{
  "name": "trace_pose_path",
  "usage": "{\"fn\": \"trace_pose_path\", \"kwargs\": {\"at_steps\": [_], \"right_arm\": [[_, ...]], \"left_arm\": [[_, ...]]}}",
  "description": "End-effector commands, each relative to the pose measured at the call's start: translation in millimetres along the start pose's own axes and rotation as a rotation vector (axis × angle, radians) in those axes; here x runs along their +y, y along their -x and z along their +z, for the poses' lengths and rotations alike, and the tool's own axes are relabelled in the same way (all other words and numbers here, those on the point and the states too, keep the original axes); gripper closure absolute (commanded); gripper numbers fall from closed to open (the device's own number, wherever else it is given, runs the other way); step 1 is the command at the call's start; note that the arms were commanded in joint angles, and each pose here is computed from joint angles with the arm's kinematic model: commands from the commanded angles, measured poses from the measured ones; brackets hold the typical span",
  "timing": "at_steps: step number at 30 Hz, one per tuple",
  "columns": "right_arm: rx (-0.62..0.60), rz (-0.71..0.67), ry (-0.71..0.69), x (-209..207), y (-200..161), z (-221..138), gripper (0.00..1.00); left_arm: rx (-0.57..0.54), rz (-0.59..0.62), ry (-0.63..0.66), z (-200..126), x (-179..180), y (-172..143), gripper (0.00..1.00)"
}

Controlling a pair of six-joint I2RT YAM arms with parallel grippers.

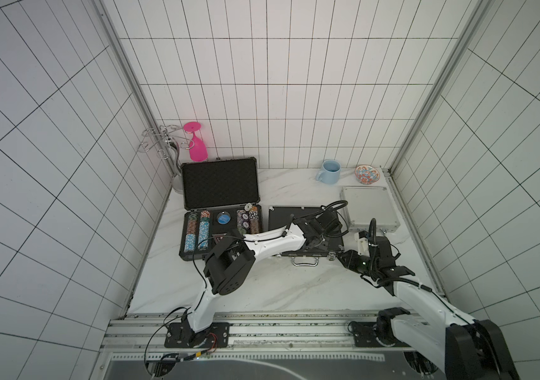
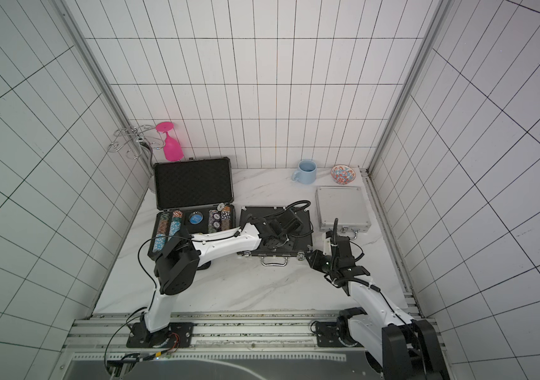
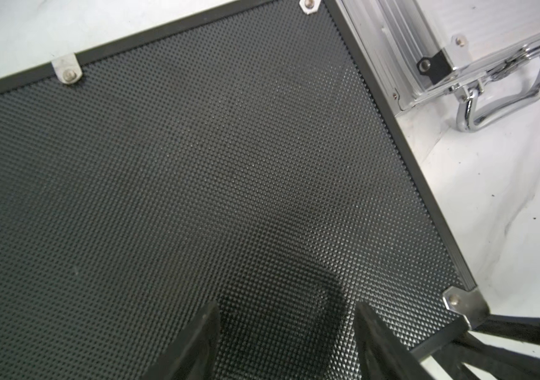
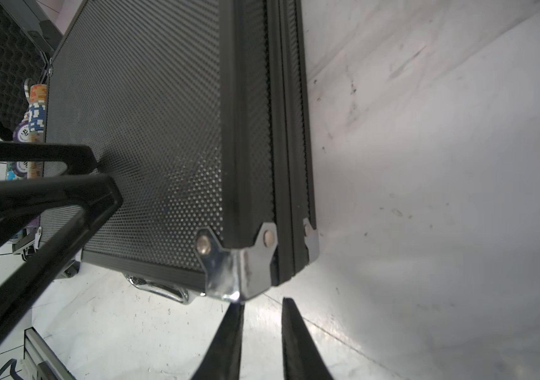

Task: Close the poker set cases
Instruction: Fasten the fastener on the poker set case.

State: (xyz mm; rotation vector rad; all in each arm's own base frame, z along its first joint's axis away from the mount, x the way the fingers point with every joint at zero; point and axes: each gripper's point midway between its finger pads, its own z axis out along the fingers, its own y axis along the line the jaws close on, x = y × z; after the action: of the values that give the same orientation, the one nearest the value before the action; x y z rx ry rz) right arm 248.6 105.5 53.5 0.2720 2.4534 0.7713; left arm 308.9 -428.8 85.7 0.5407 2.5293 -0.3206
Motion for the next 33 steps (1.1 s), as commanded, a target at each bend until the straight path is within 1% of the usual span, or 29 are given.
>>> {"fn": "trace_pose_path", "kwargs": {"at_steps": [1,4,6,10,15,19,26,33], "right_arm": [[0.027,0.000,0.012,-0.3,-7.9,-2.9,0.76],[0.036,0.010,0.040,5.8,-9.4,-5.9,0.76],[0.030,0.015,0.056,9.6,-10.1,-8.0,0.76],[0.023,0.019,0.069,10.5,-12.8,-7.0,0.76],[0.052,0.016,0.074,8.3,-21.6,0.3,0.76],[0.055,0.019,0.061,4.6,-26.0,2.2,0.76],[0.049,0.039,0.067,1.0,-35.4,6.1,0.76],[0.013,0.033,0.056,1.9,-29.5,7.2,0.76]], "left_arm": [[0.286,0.030,0.112,45.2,29.4,-93.9,0.34],[0.401,0.073,0.166,50.4,45.1,-130.6,0.35],[0.467,0.119,0.230,51.6,60.1,-154.2,0.35],[0.559,0.133,0.266,58.3,75.5,-190.2,0.36],[0.597,0.166,0.283,62.5,73.5,-199.1,0.36],[0.633,0.178,0.306,61.9,81.2,-211.0,0.36],[0.675,0.126,0.261,63.6,80.9,-233.3,0.36],[0.701,0.057,0.227,64.8,87.1,-254.6,0.36]]}}
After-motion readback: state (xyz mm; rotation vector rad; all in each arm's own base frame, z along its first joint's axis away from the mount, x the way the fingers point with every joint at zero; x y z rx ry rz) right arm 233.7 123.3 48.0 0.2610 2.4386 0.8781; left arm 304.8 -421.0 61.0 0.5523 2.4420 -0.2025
